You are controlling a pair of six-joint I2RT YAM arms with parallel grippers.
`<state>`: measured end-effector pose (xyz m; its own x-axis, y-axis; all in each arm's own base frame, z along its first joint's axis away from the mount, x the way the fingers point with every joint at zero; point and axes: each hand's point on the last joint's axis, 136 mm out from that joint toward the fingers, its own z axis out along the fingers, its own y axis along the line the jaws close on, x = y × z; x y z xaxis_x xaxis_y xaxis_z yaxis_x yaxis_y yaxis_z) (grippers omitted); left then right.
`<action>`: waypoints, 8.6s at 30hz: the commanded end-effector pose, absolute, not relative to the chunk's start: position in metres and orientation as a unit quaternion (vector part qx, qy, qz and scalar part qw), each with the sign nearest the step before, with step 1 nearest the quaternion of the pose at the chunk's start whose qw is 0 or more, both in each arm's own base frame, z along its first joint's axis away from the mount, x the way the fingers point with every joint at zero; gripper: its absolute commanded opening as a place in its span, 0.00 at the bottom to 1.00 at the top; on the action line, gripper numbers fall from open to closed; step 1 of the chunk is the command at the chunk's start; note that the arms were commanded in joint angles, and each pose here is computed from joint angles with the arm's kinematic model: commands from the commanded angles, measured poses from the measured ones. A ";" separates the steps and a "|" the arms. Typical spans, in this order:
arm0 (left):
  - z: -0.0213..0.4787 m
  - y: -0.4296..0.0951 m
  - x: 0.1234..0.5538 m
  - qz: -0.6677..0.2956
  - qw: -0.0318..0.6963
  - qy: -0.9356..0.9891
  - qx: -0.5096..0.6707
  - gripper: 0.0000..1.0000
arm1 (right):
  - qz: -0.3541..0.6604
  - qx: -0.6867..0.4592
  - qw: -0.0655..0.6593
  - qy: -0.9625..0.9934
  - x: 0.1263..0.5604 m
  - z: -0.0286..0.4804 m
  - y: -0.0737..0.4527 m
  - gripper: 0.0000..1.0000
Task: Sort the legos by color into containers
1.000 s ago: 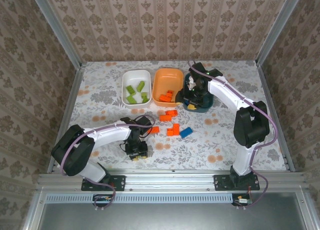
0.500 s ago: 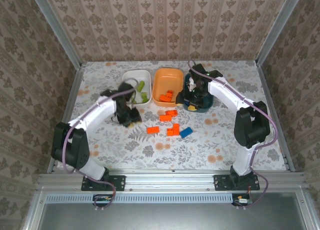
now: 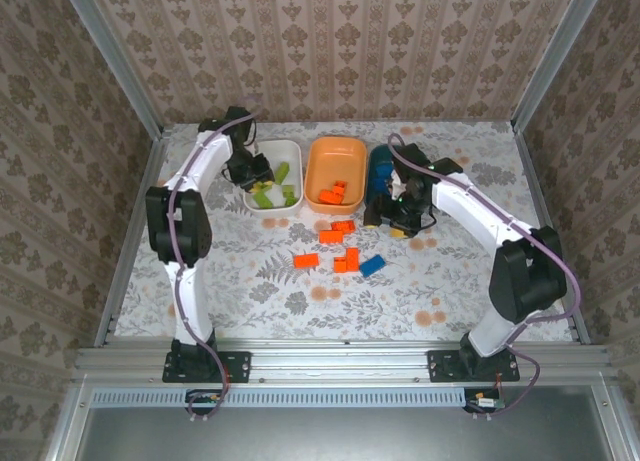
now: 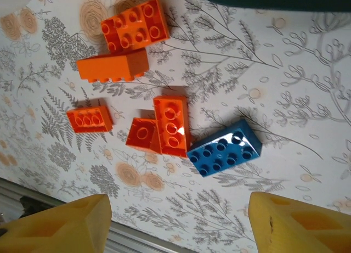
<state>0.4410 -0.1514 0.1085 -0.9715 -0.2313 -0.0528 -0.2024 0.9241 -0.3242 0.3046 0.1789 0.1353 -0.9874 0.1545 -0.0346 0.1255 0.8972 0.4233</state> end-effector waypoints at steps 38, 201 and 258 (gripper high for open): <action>0.152 -0.134 0.382 -0.150 0.076 0.983 -0.070 0.51 | 0.155 0.017 -0.008 0.988 0.279 0.103 0.205 0.70; 0.008 -0.233 0.259 -0.043 -0.070 0.992 0.092 0.69 | 0.255 0.041 0.119 0.959 0.311 0.188 0.235 0.85; 0.137 -0.334 0.482 -0.271 0.124 0.953 0.059 0.73 | 0.090 0.046 0.039 0.994 0.216 0.134 0.136 0.88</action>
<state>0.4765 -0.3340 0.1392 -0.9555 0.0691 -0.2867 0.2051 0.8542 -0.4777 0.2126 0.1373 0.1292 -0.9901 0.1256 -0.0631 0.1113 0.9748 0.1934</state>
